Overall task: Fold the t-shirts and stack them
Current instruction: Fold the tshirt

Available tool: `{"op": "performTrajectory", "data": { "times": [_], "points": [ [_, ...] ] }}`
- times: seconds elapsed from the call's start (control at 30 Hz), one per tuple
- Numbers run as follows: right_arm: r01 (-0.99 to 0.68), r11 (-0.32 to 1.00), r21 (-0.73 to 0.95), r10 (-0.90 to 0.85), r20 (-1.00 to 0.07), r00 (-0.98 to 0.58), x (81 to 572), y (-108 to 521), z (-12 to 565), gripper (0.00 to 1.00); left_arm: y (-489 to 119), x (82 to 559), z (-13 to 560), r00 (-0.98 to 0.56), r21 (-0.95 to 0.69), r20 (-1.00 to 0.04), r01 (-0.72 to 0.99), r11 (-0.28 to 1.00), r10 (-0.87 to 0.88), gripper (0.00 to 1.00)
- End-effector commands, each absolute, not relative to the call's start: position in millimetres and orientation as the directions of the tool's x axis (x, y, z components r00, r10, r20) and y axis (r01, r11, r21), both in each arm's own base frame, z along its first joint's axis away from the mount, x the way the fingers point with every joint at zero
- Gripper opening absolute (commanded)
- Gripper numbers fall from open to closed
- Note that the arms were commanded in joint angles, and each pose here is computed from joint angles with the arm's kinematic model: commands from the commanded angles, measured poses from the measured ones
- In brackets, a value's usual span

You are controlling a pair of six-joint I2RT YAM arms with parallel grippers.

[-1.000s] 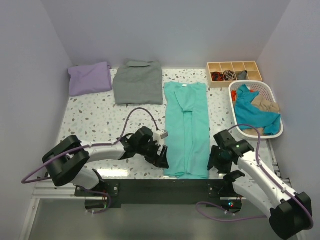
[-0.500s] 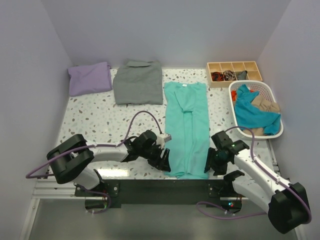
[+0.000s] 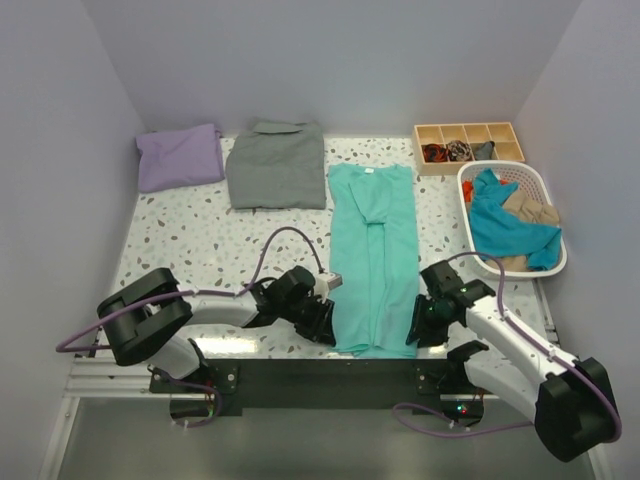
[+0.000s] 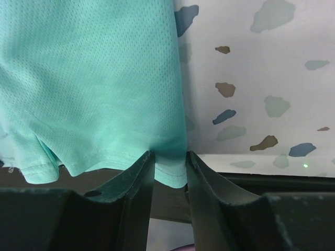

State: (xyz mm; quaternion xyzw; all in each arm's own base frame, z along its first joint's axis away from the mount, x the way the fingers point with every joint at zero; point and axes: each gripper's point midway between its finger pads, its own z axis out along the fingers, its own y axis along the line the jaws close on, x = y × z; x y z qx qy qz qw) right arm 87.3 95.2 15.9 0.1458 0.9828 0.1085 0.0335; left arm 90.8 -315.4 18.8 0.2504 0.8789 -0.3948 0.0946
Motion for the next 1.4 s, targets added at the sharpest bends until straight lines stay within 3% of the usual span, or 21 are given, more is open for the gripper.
{"op": "performTrajectory", "data": {
  "times": [0.0,0.2,0.33,0.47,0.9,0.93,1.0,1.03,1.23,1.37],
  "points": [
    [0.255,0.927,0.276,0.271,-0.024,-0.962,91,107,14,0.33,-297,78,-8,-0.871,-0.602,-0.286,0.487,0.633,0.399,0.30],
    [0.232,0.930,0.287,0.254,-0.043,-0.966,99,110,15,0.26,-306,83,-6,-0.859,-0.599,-0.310,0.509,0.618,0.407,0.18],
    [0.225,0.933,0.280,0.252,-0.064,-0.966,107,109,18,0.14,-312,90,-3,-0.850,-0.588,-0.329,0.525,0.615,0.410,0.00],
    [0.223,0.944,0.243,0.261,-0.133,-0.956,117,100,26,0.00,-300,92,-5,-0.840,-0.535,-0.327,0.543,0.647,0.433,0.00],
    [0.298,0.938,0.177,0.330,-0.197,-0.923,122,84,37,0.00,-274,91,-10,-0.816,-0.432,-0.296,0.578,0.692,0.497,0.00],
    [0.295,0.939,0.177,0.327,-0.197,-0.924,122,84,36,0.15,-275,91,-10,-0.816,-0.438,-0.295,0.578,0.688,0.498,0.08],
    [0.295,0.939,0.176,0.327,-0.196,-0.924,122,84,35,0.25,-278,91,-8,-0.817,-0.449,-0.301,0.577,0.683,0.492,0.20],
    [0.297,0.939,0.176,0.329,-0.196,-0.924,121,84,36,0.34,-278,91,-7,-0.816,-0.451,-0.305,0.577,0.681,0.491,0.30],
    [0.299,0.935,0.192,0.331,-0.168,-0.929,115,87,33,0.41,-285,93,-3,-0.815,-0.467,-0.322,0.579,0.668,0.482,0.51],
    [0.302,0.929,0.213,0.334,-0.137,-0.932,110,92,28,0.43,-290,91,-3,-0.818,-0.494,-0.320,0.574,0.653,0.477,0.56]
  ]
}}
